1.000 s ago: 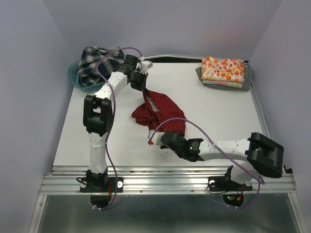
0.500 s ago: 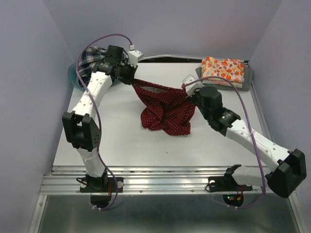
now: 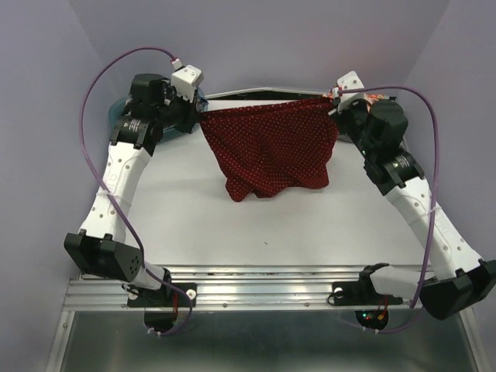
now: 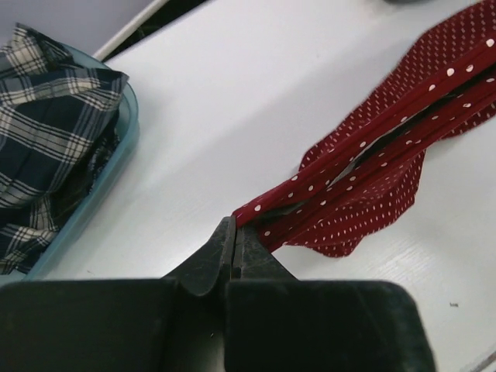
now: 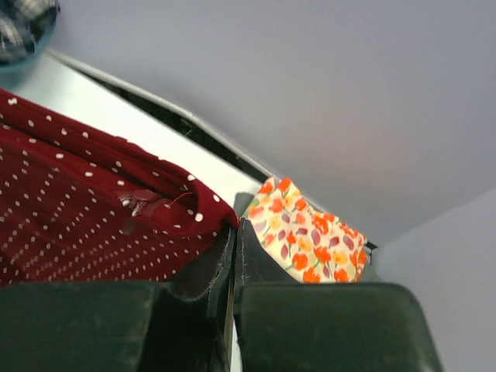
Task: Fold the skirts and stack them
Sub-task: Flatten the skirt out
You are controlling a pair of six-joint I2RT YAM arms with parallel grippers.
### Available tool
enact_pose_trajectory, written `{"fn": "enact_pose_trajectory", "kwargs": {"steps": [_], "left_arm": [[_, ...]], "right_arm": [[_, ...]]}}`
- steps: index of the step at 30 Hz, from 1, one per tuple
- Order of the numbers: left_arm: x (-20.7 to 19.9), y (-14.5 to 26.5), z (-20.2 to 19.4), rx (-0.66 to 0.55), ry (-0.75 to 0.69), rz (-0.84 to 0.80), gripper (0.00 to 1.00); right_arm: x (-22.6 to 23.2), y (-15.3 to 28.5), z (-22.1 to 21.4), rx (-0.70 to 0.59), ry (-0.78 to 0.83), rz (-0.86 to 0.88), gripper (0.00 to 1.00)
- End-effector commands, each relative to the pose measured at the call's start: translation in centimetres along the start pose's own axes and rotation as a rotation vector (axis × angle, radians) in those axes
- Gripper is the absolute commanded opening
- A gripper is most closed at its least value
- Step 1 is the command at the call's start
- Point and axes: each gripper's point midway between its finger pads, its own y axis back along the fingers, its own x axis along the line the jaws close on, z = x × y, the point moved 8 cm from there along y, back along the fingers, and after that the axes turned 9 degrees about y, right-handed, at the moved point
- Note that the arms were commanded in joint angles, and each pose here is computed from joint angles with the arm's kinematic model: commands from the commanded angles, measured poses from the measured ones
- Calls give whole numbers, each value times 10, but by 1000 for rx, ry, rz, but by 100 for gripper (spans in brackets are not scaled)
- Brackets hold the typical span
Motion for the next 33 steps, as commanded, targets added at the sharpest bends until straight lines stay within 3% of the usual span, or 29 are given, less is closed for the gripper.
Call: {"fn": "enact_pose_trajectory", "kwargs": {"steps": [1, 2, 4, 6, 10, 11, 14, 19, 21, 26, 33], "left_arm": [[26, 10, 47, -235, 60, 222, 0], [27, 11, 64, -305, 69, 229, 0], [36, -3, 74, -325, 104, 260, 0], [37, 25, 113, -415, 134, 344, 0], [38, 57, 136, -537, 106, 414, 0], [30, 64, 127, -541, 72, 370, 0], [27, 79, 125, -629, 75, 442, 0], [16, 69, 81, -460, 99, 352, 0], [7, 80, 66, -460, 140, 327, 0], [-15, 127, 65, -581, 165, 285, 0], [-43, 172, 62, -632, 208, 192, 0]], "right_arm": [[-42, -26, 14, -22, -79, -149, 1], [-50, -43, 19, -24, -90, -164, 1], [-65, -59, 21, -28, -138, -203, 1], [-82, -71, 18, -19, -148, -231, 1], [-96, -55, 39, -89, -141, -246, 1], [-95, -52, 40, -96, -140, -238, 1], [-93, -44, 41, -109, -148, -229, 1], [-84, -24, 39, -114, -149, -167, 1], [-77, -11, 41, -122, -146, -105, 1], [-76, 16, 48, -125, -169, -81, 1], [-78, 64, 69, -148, -230, -42, 1]]}}
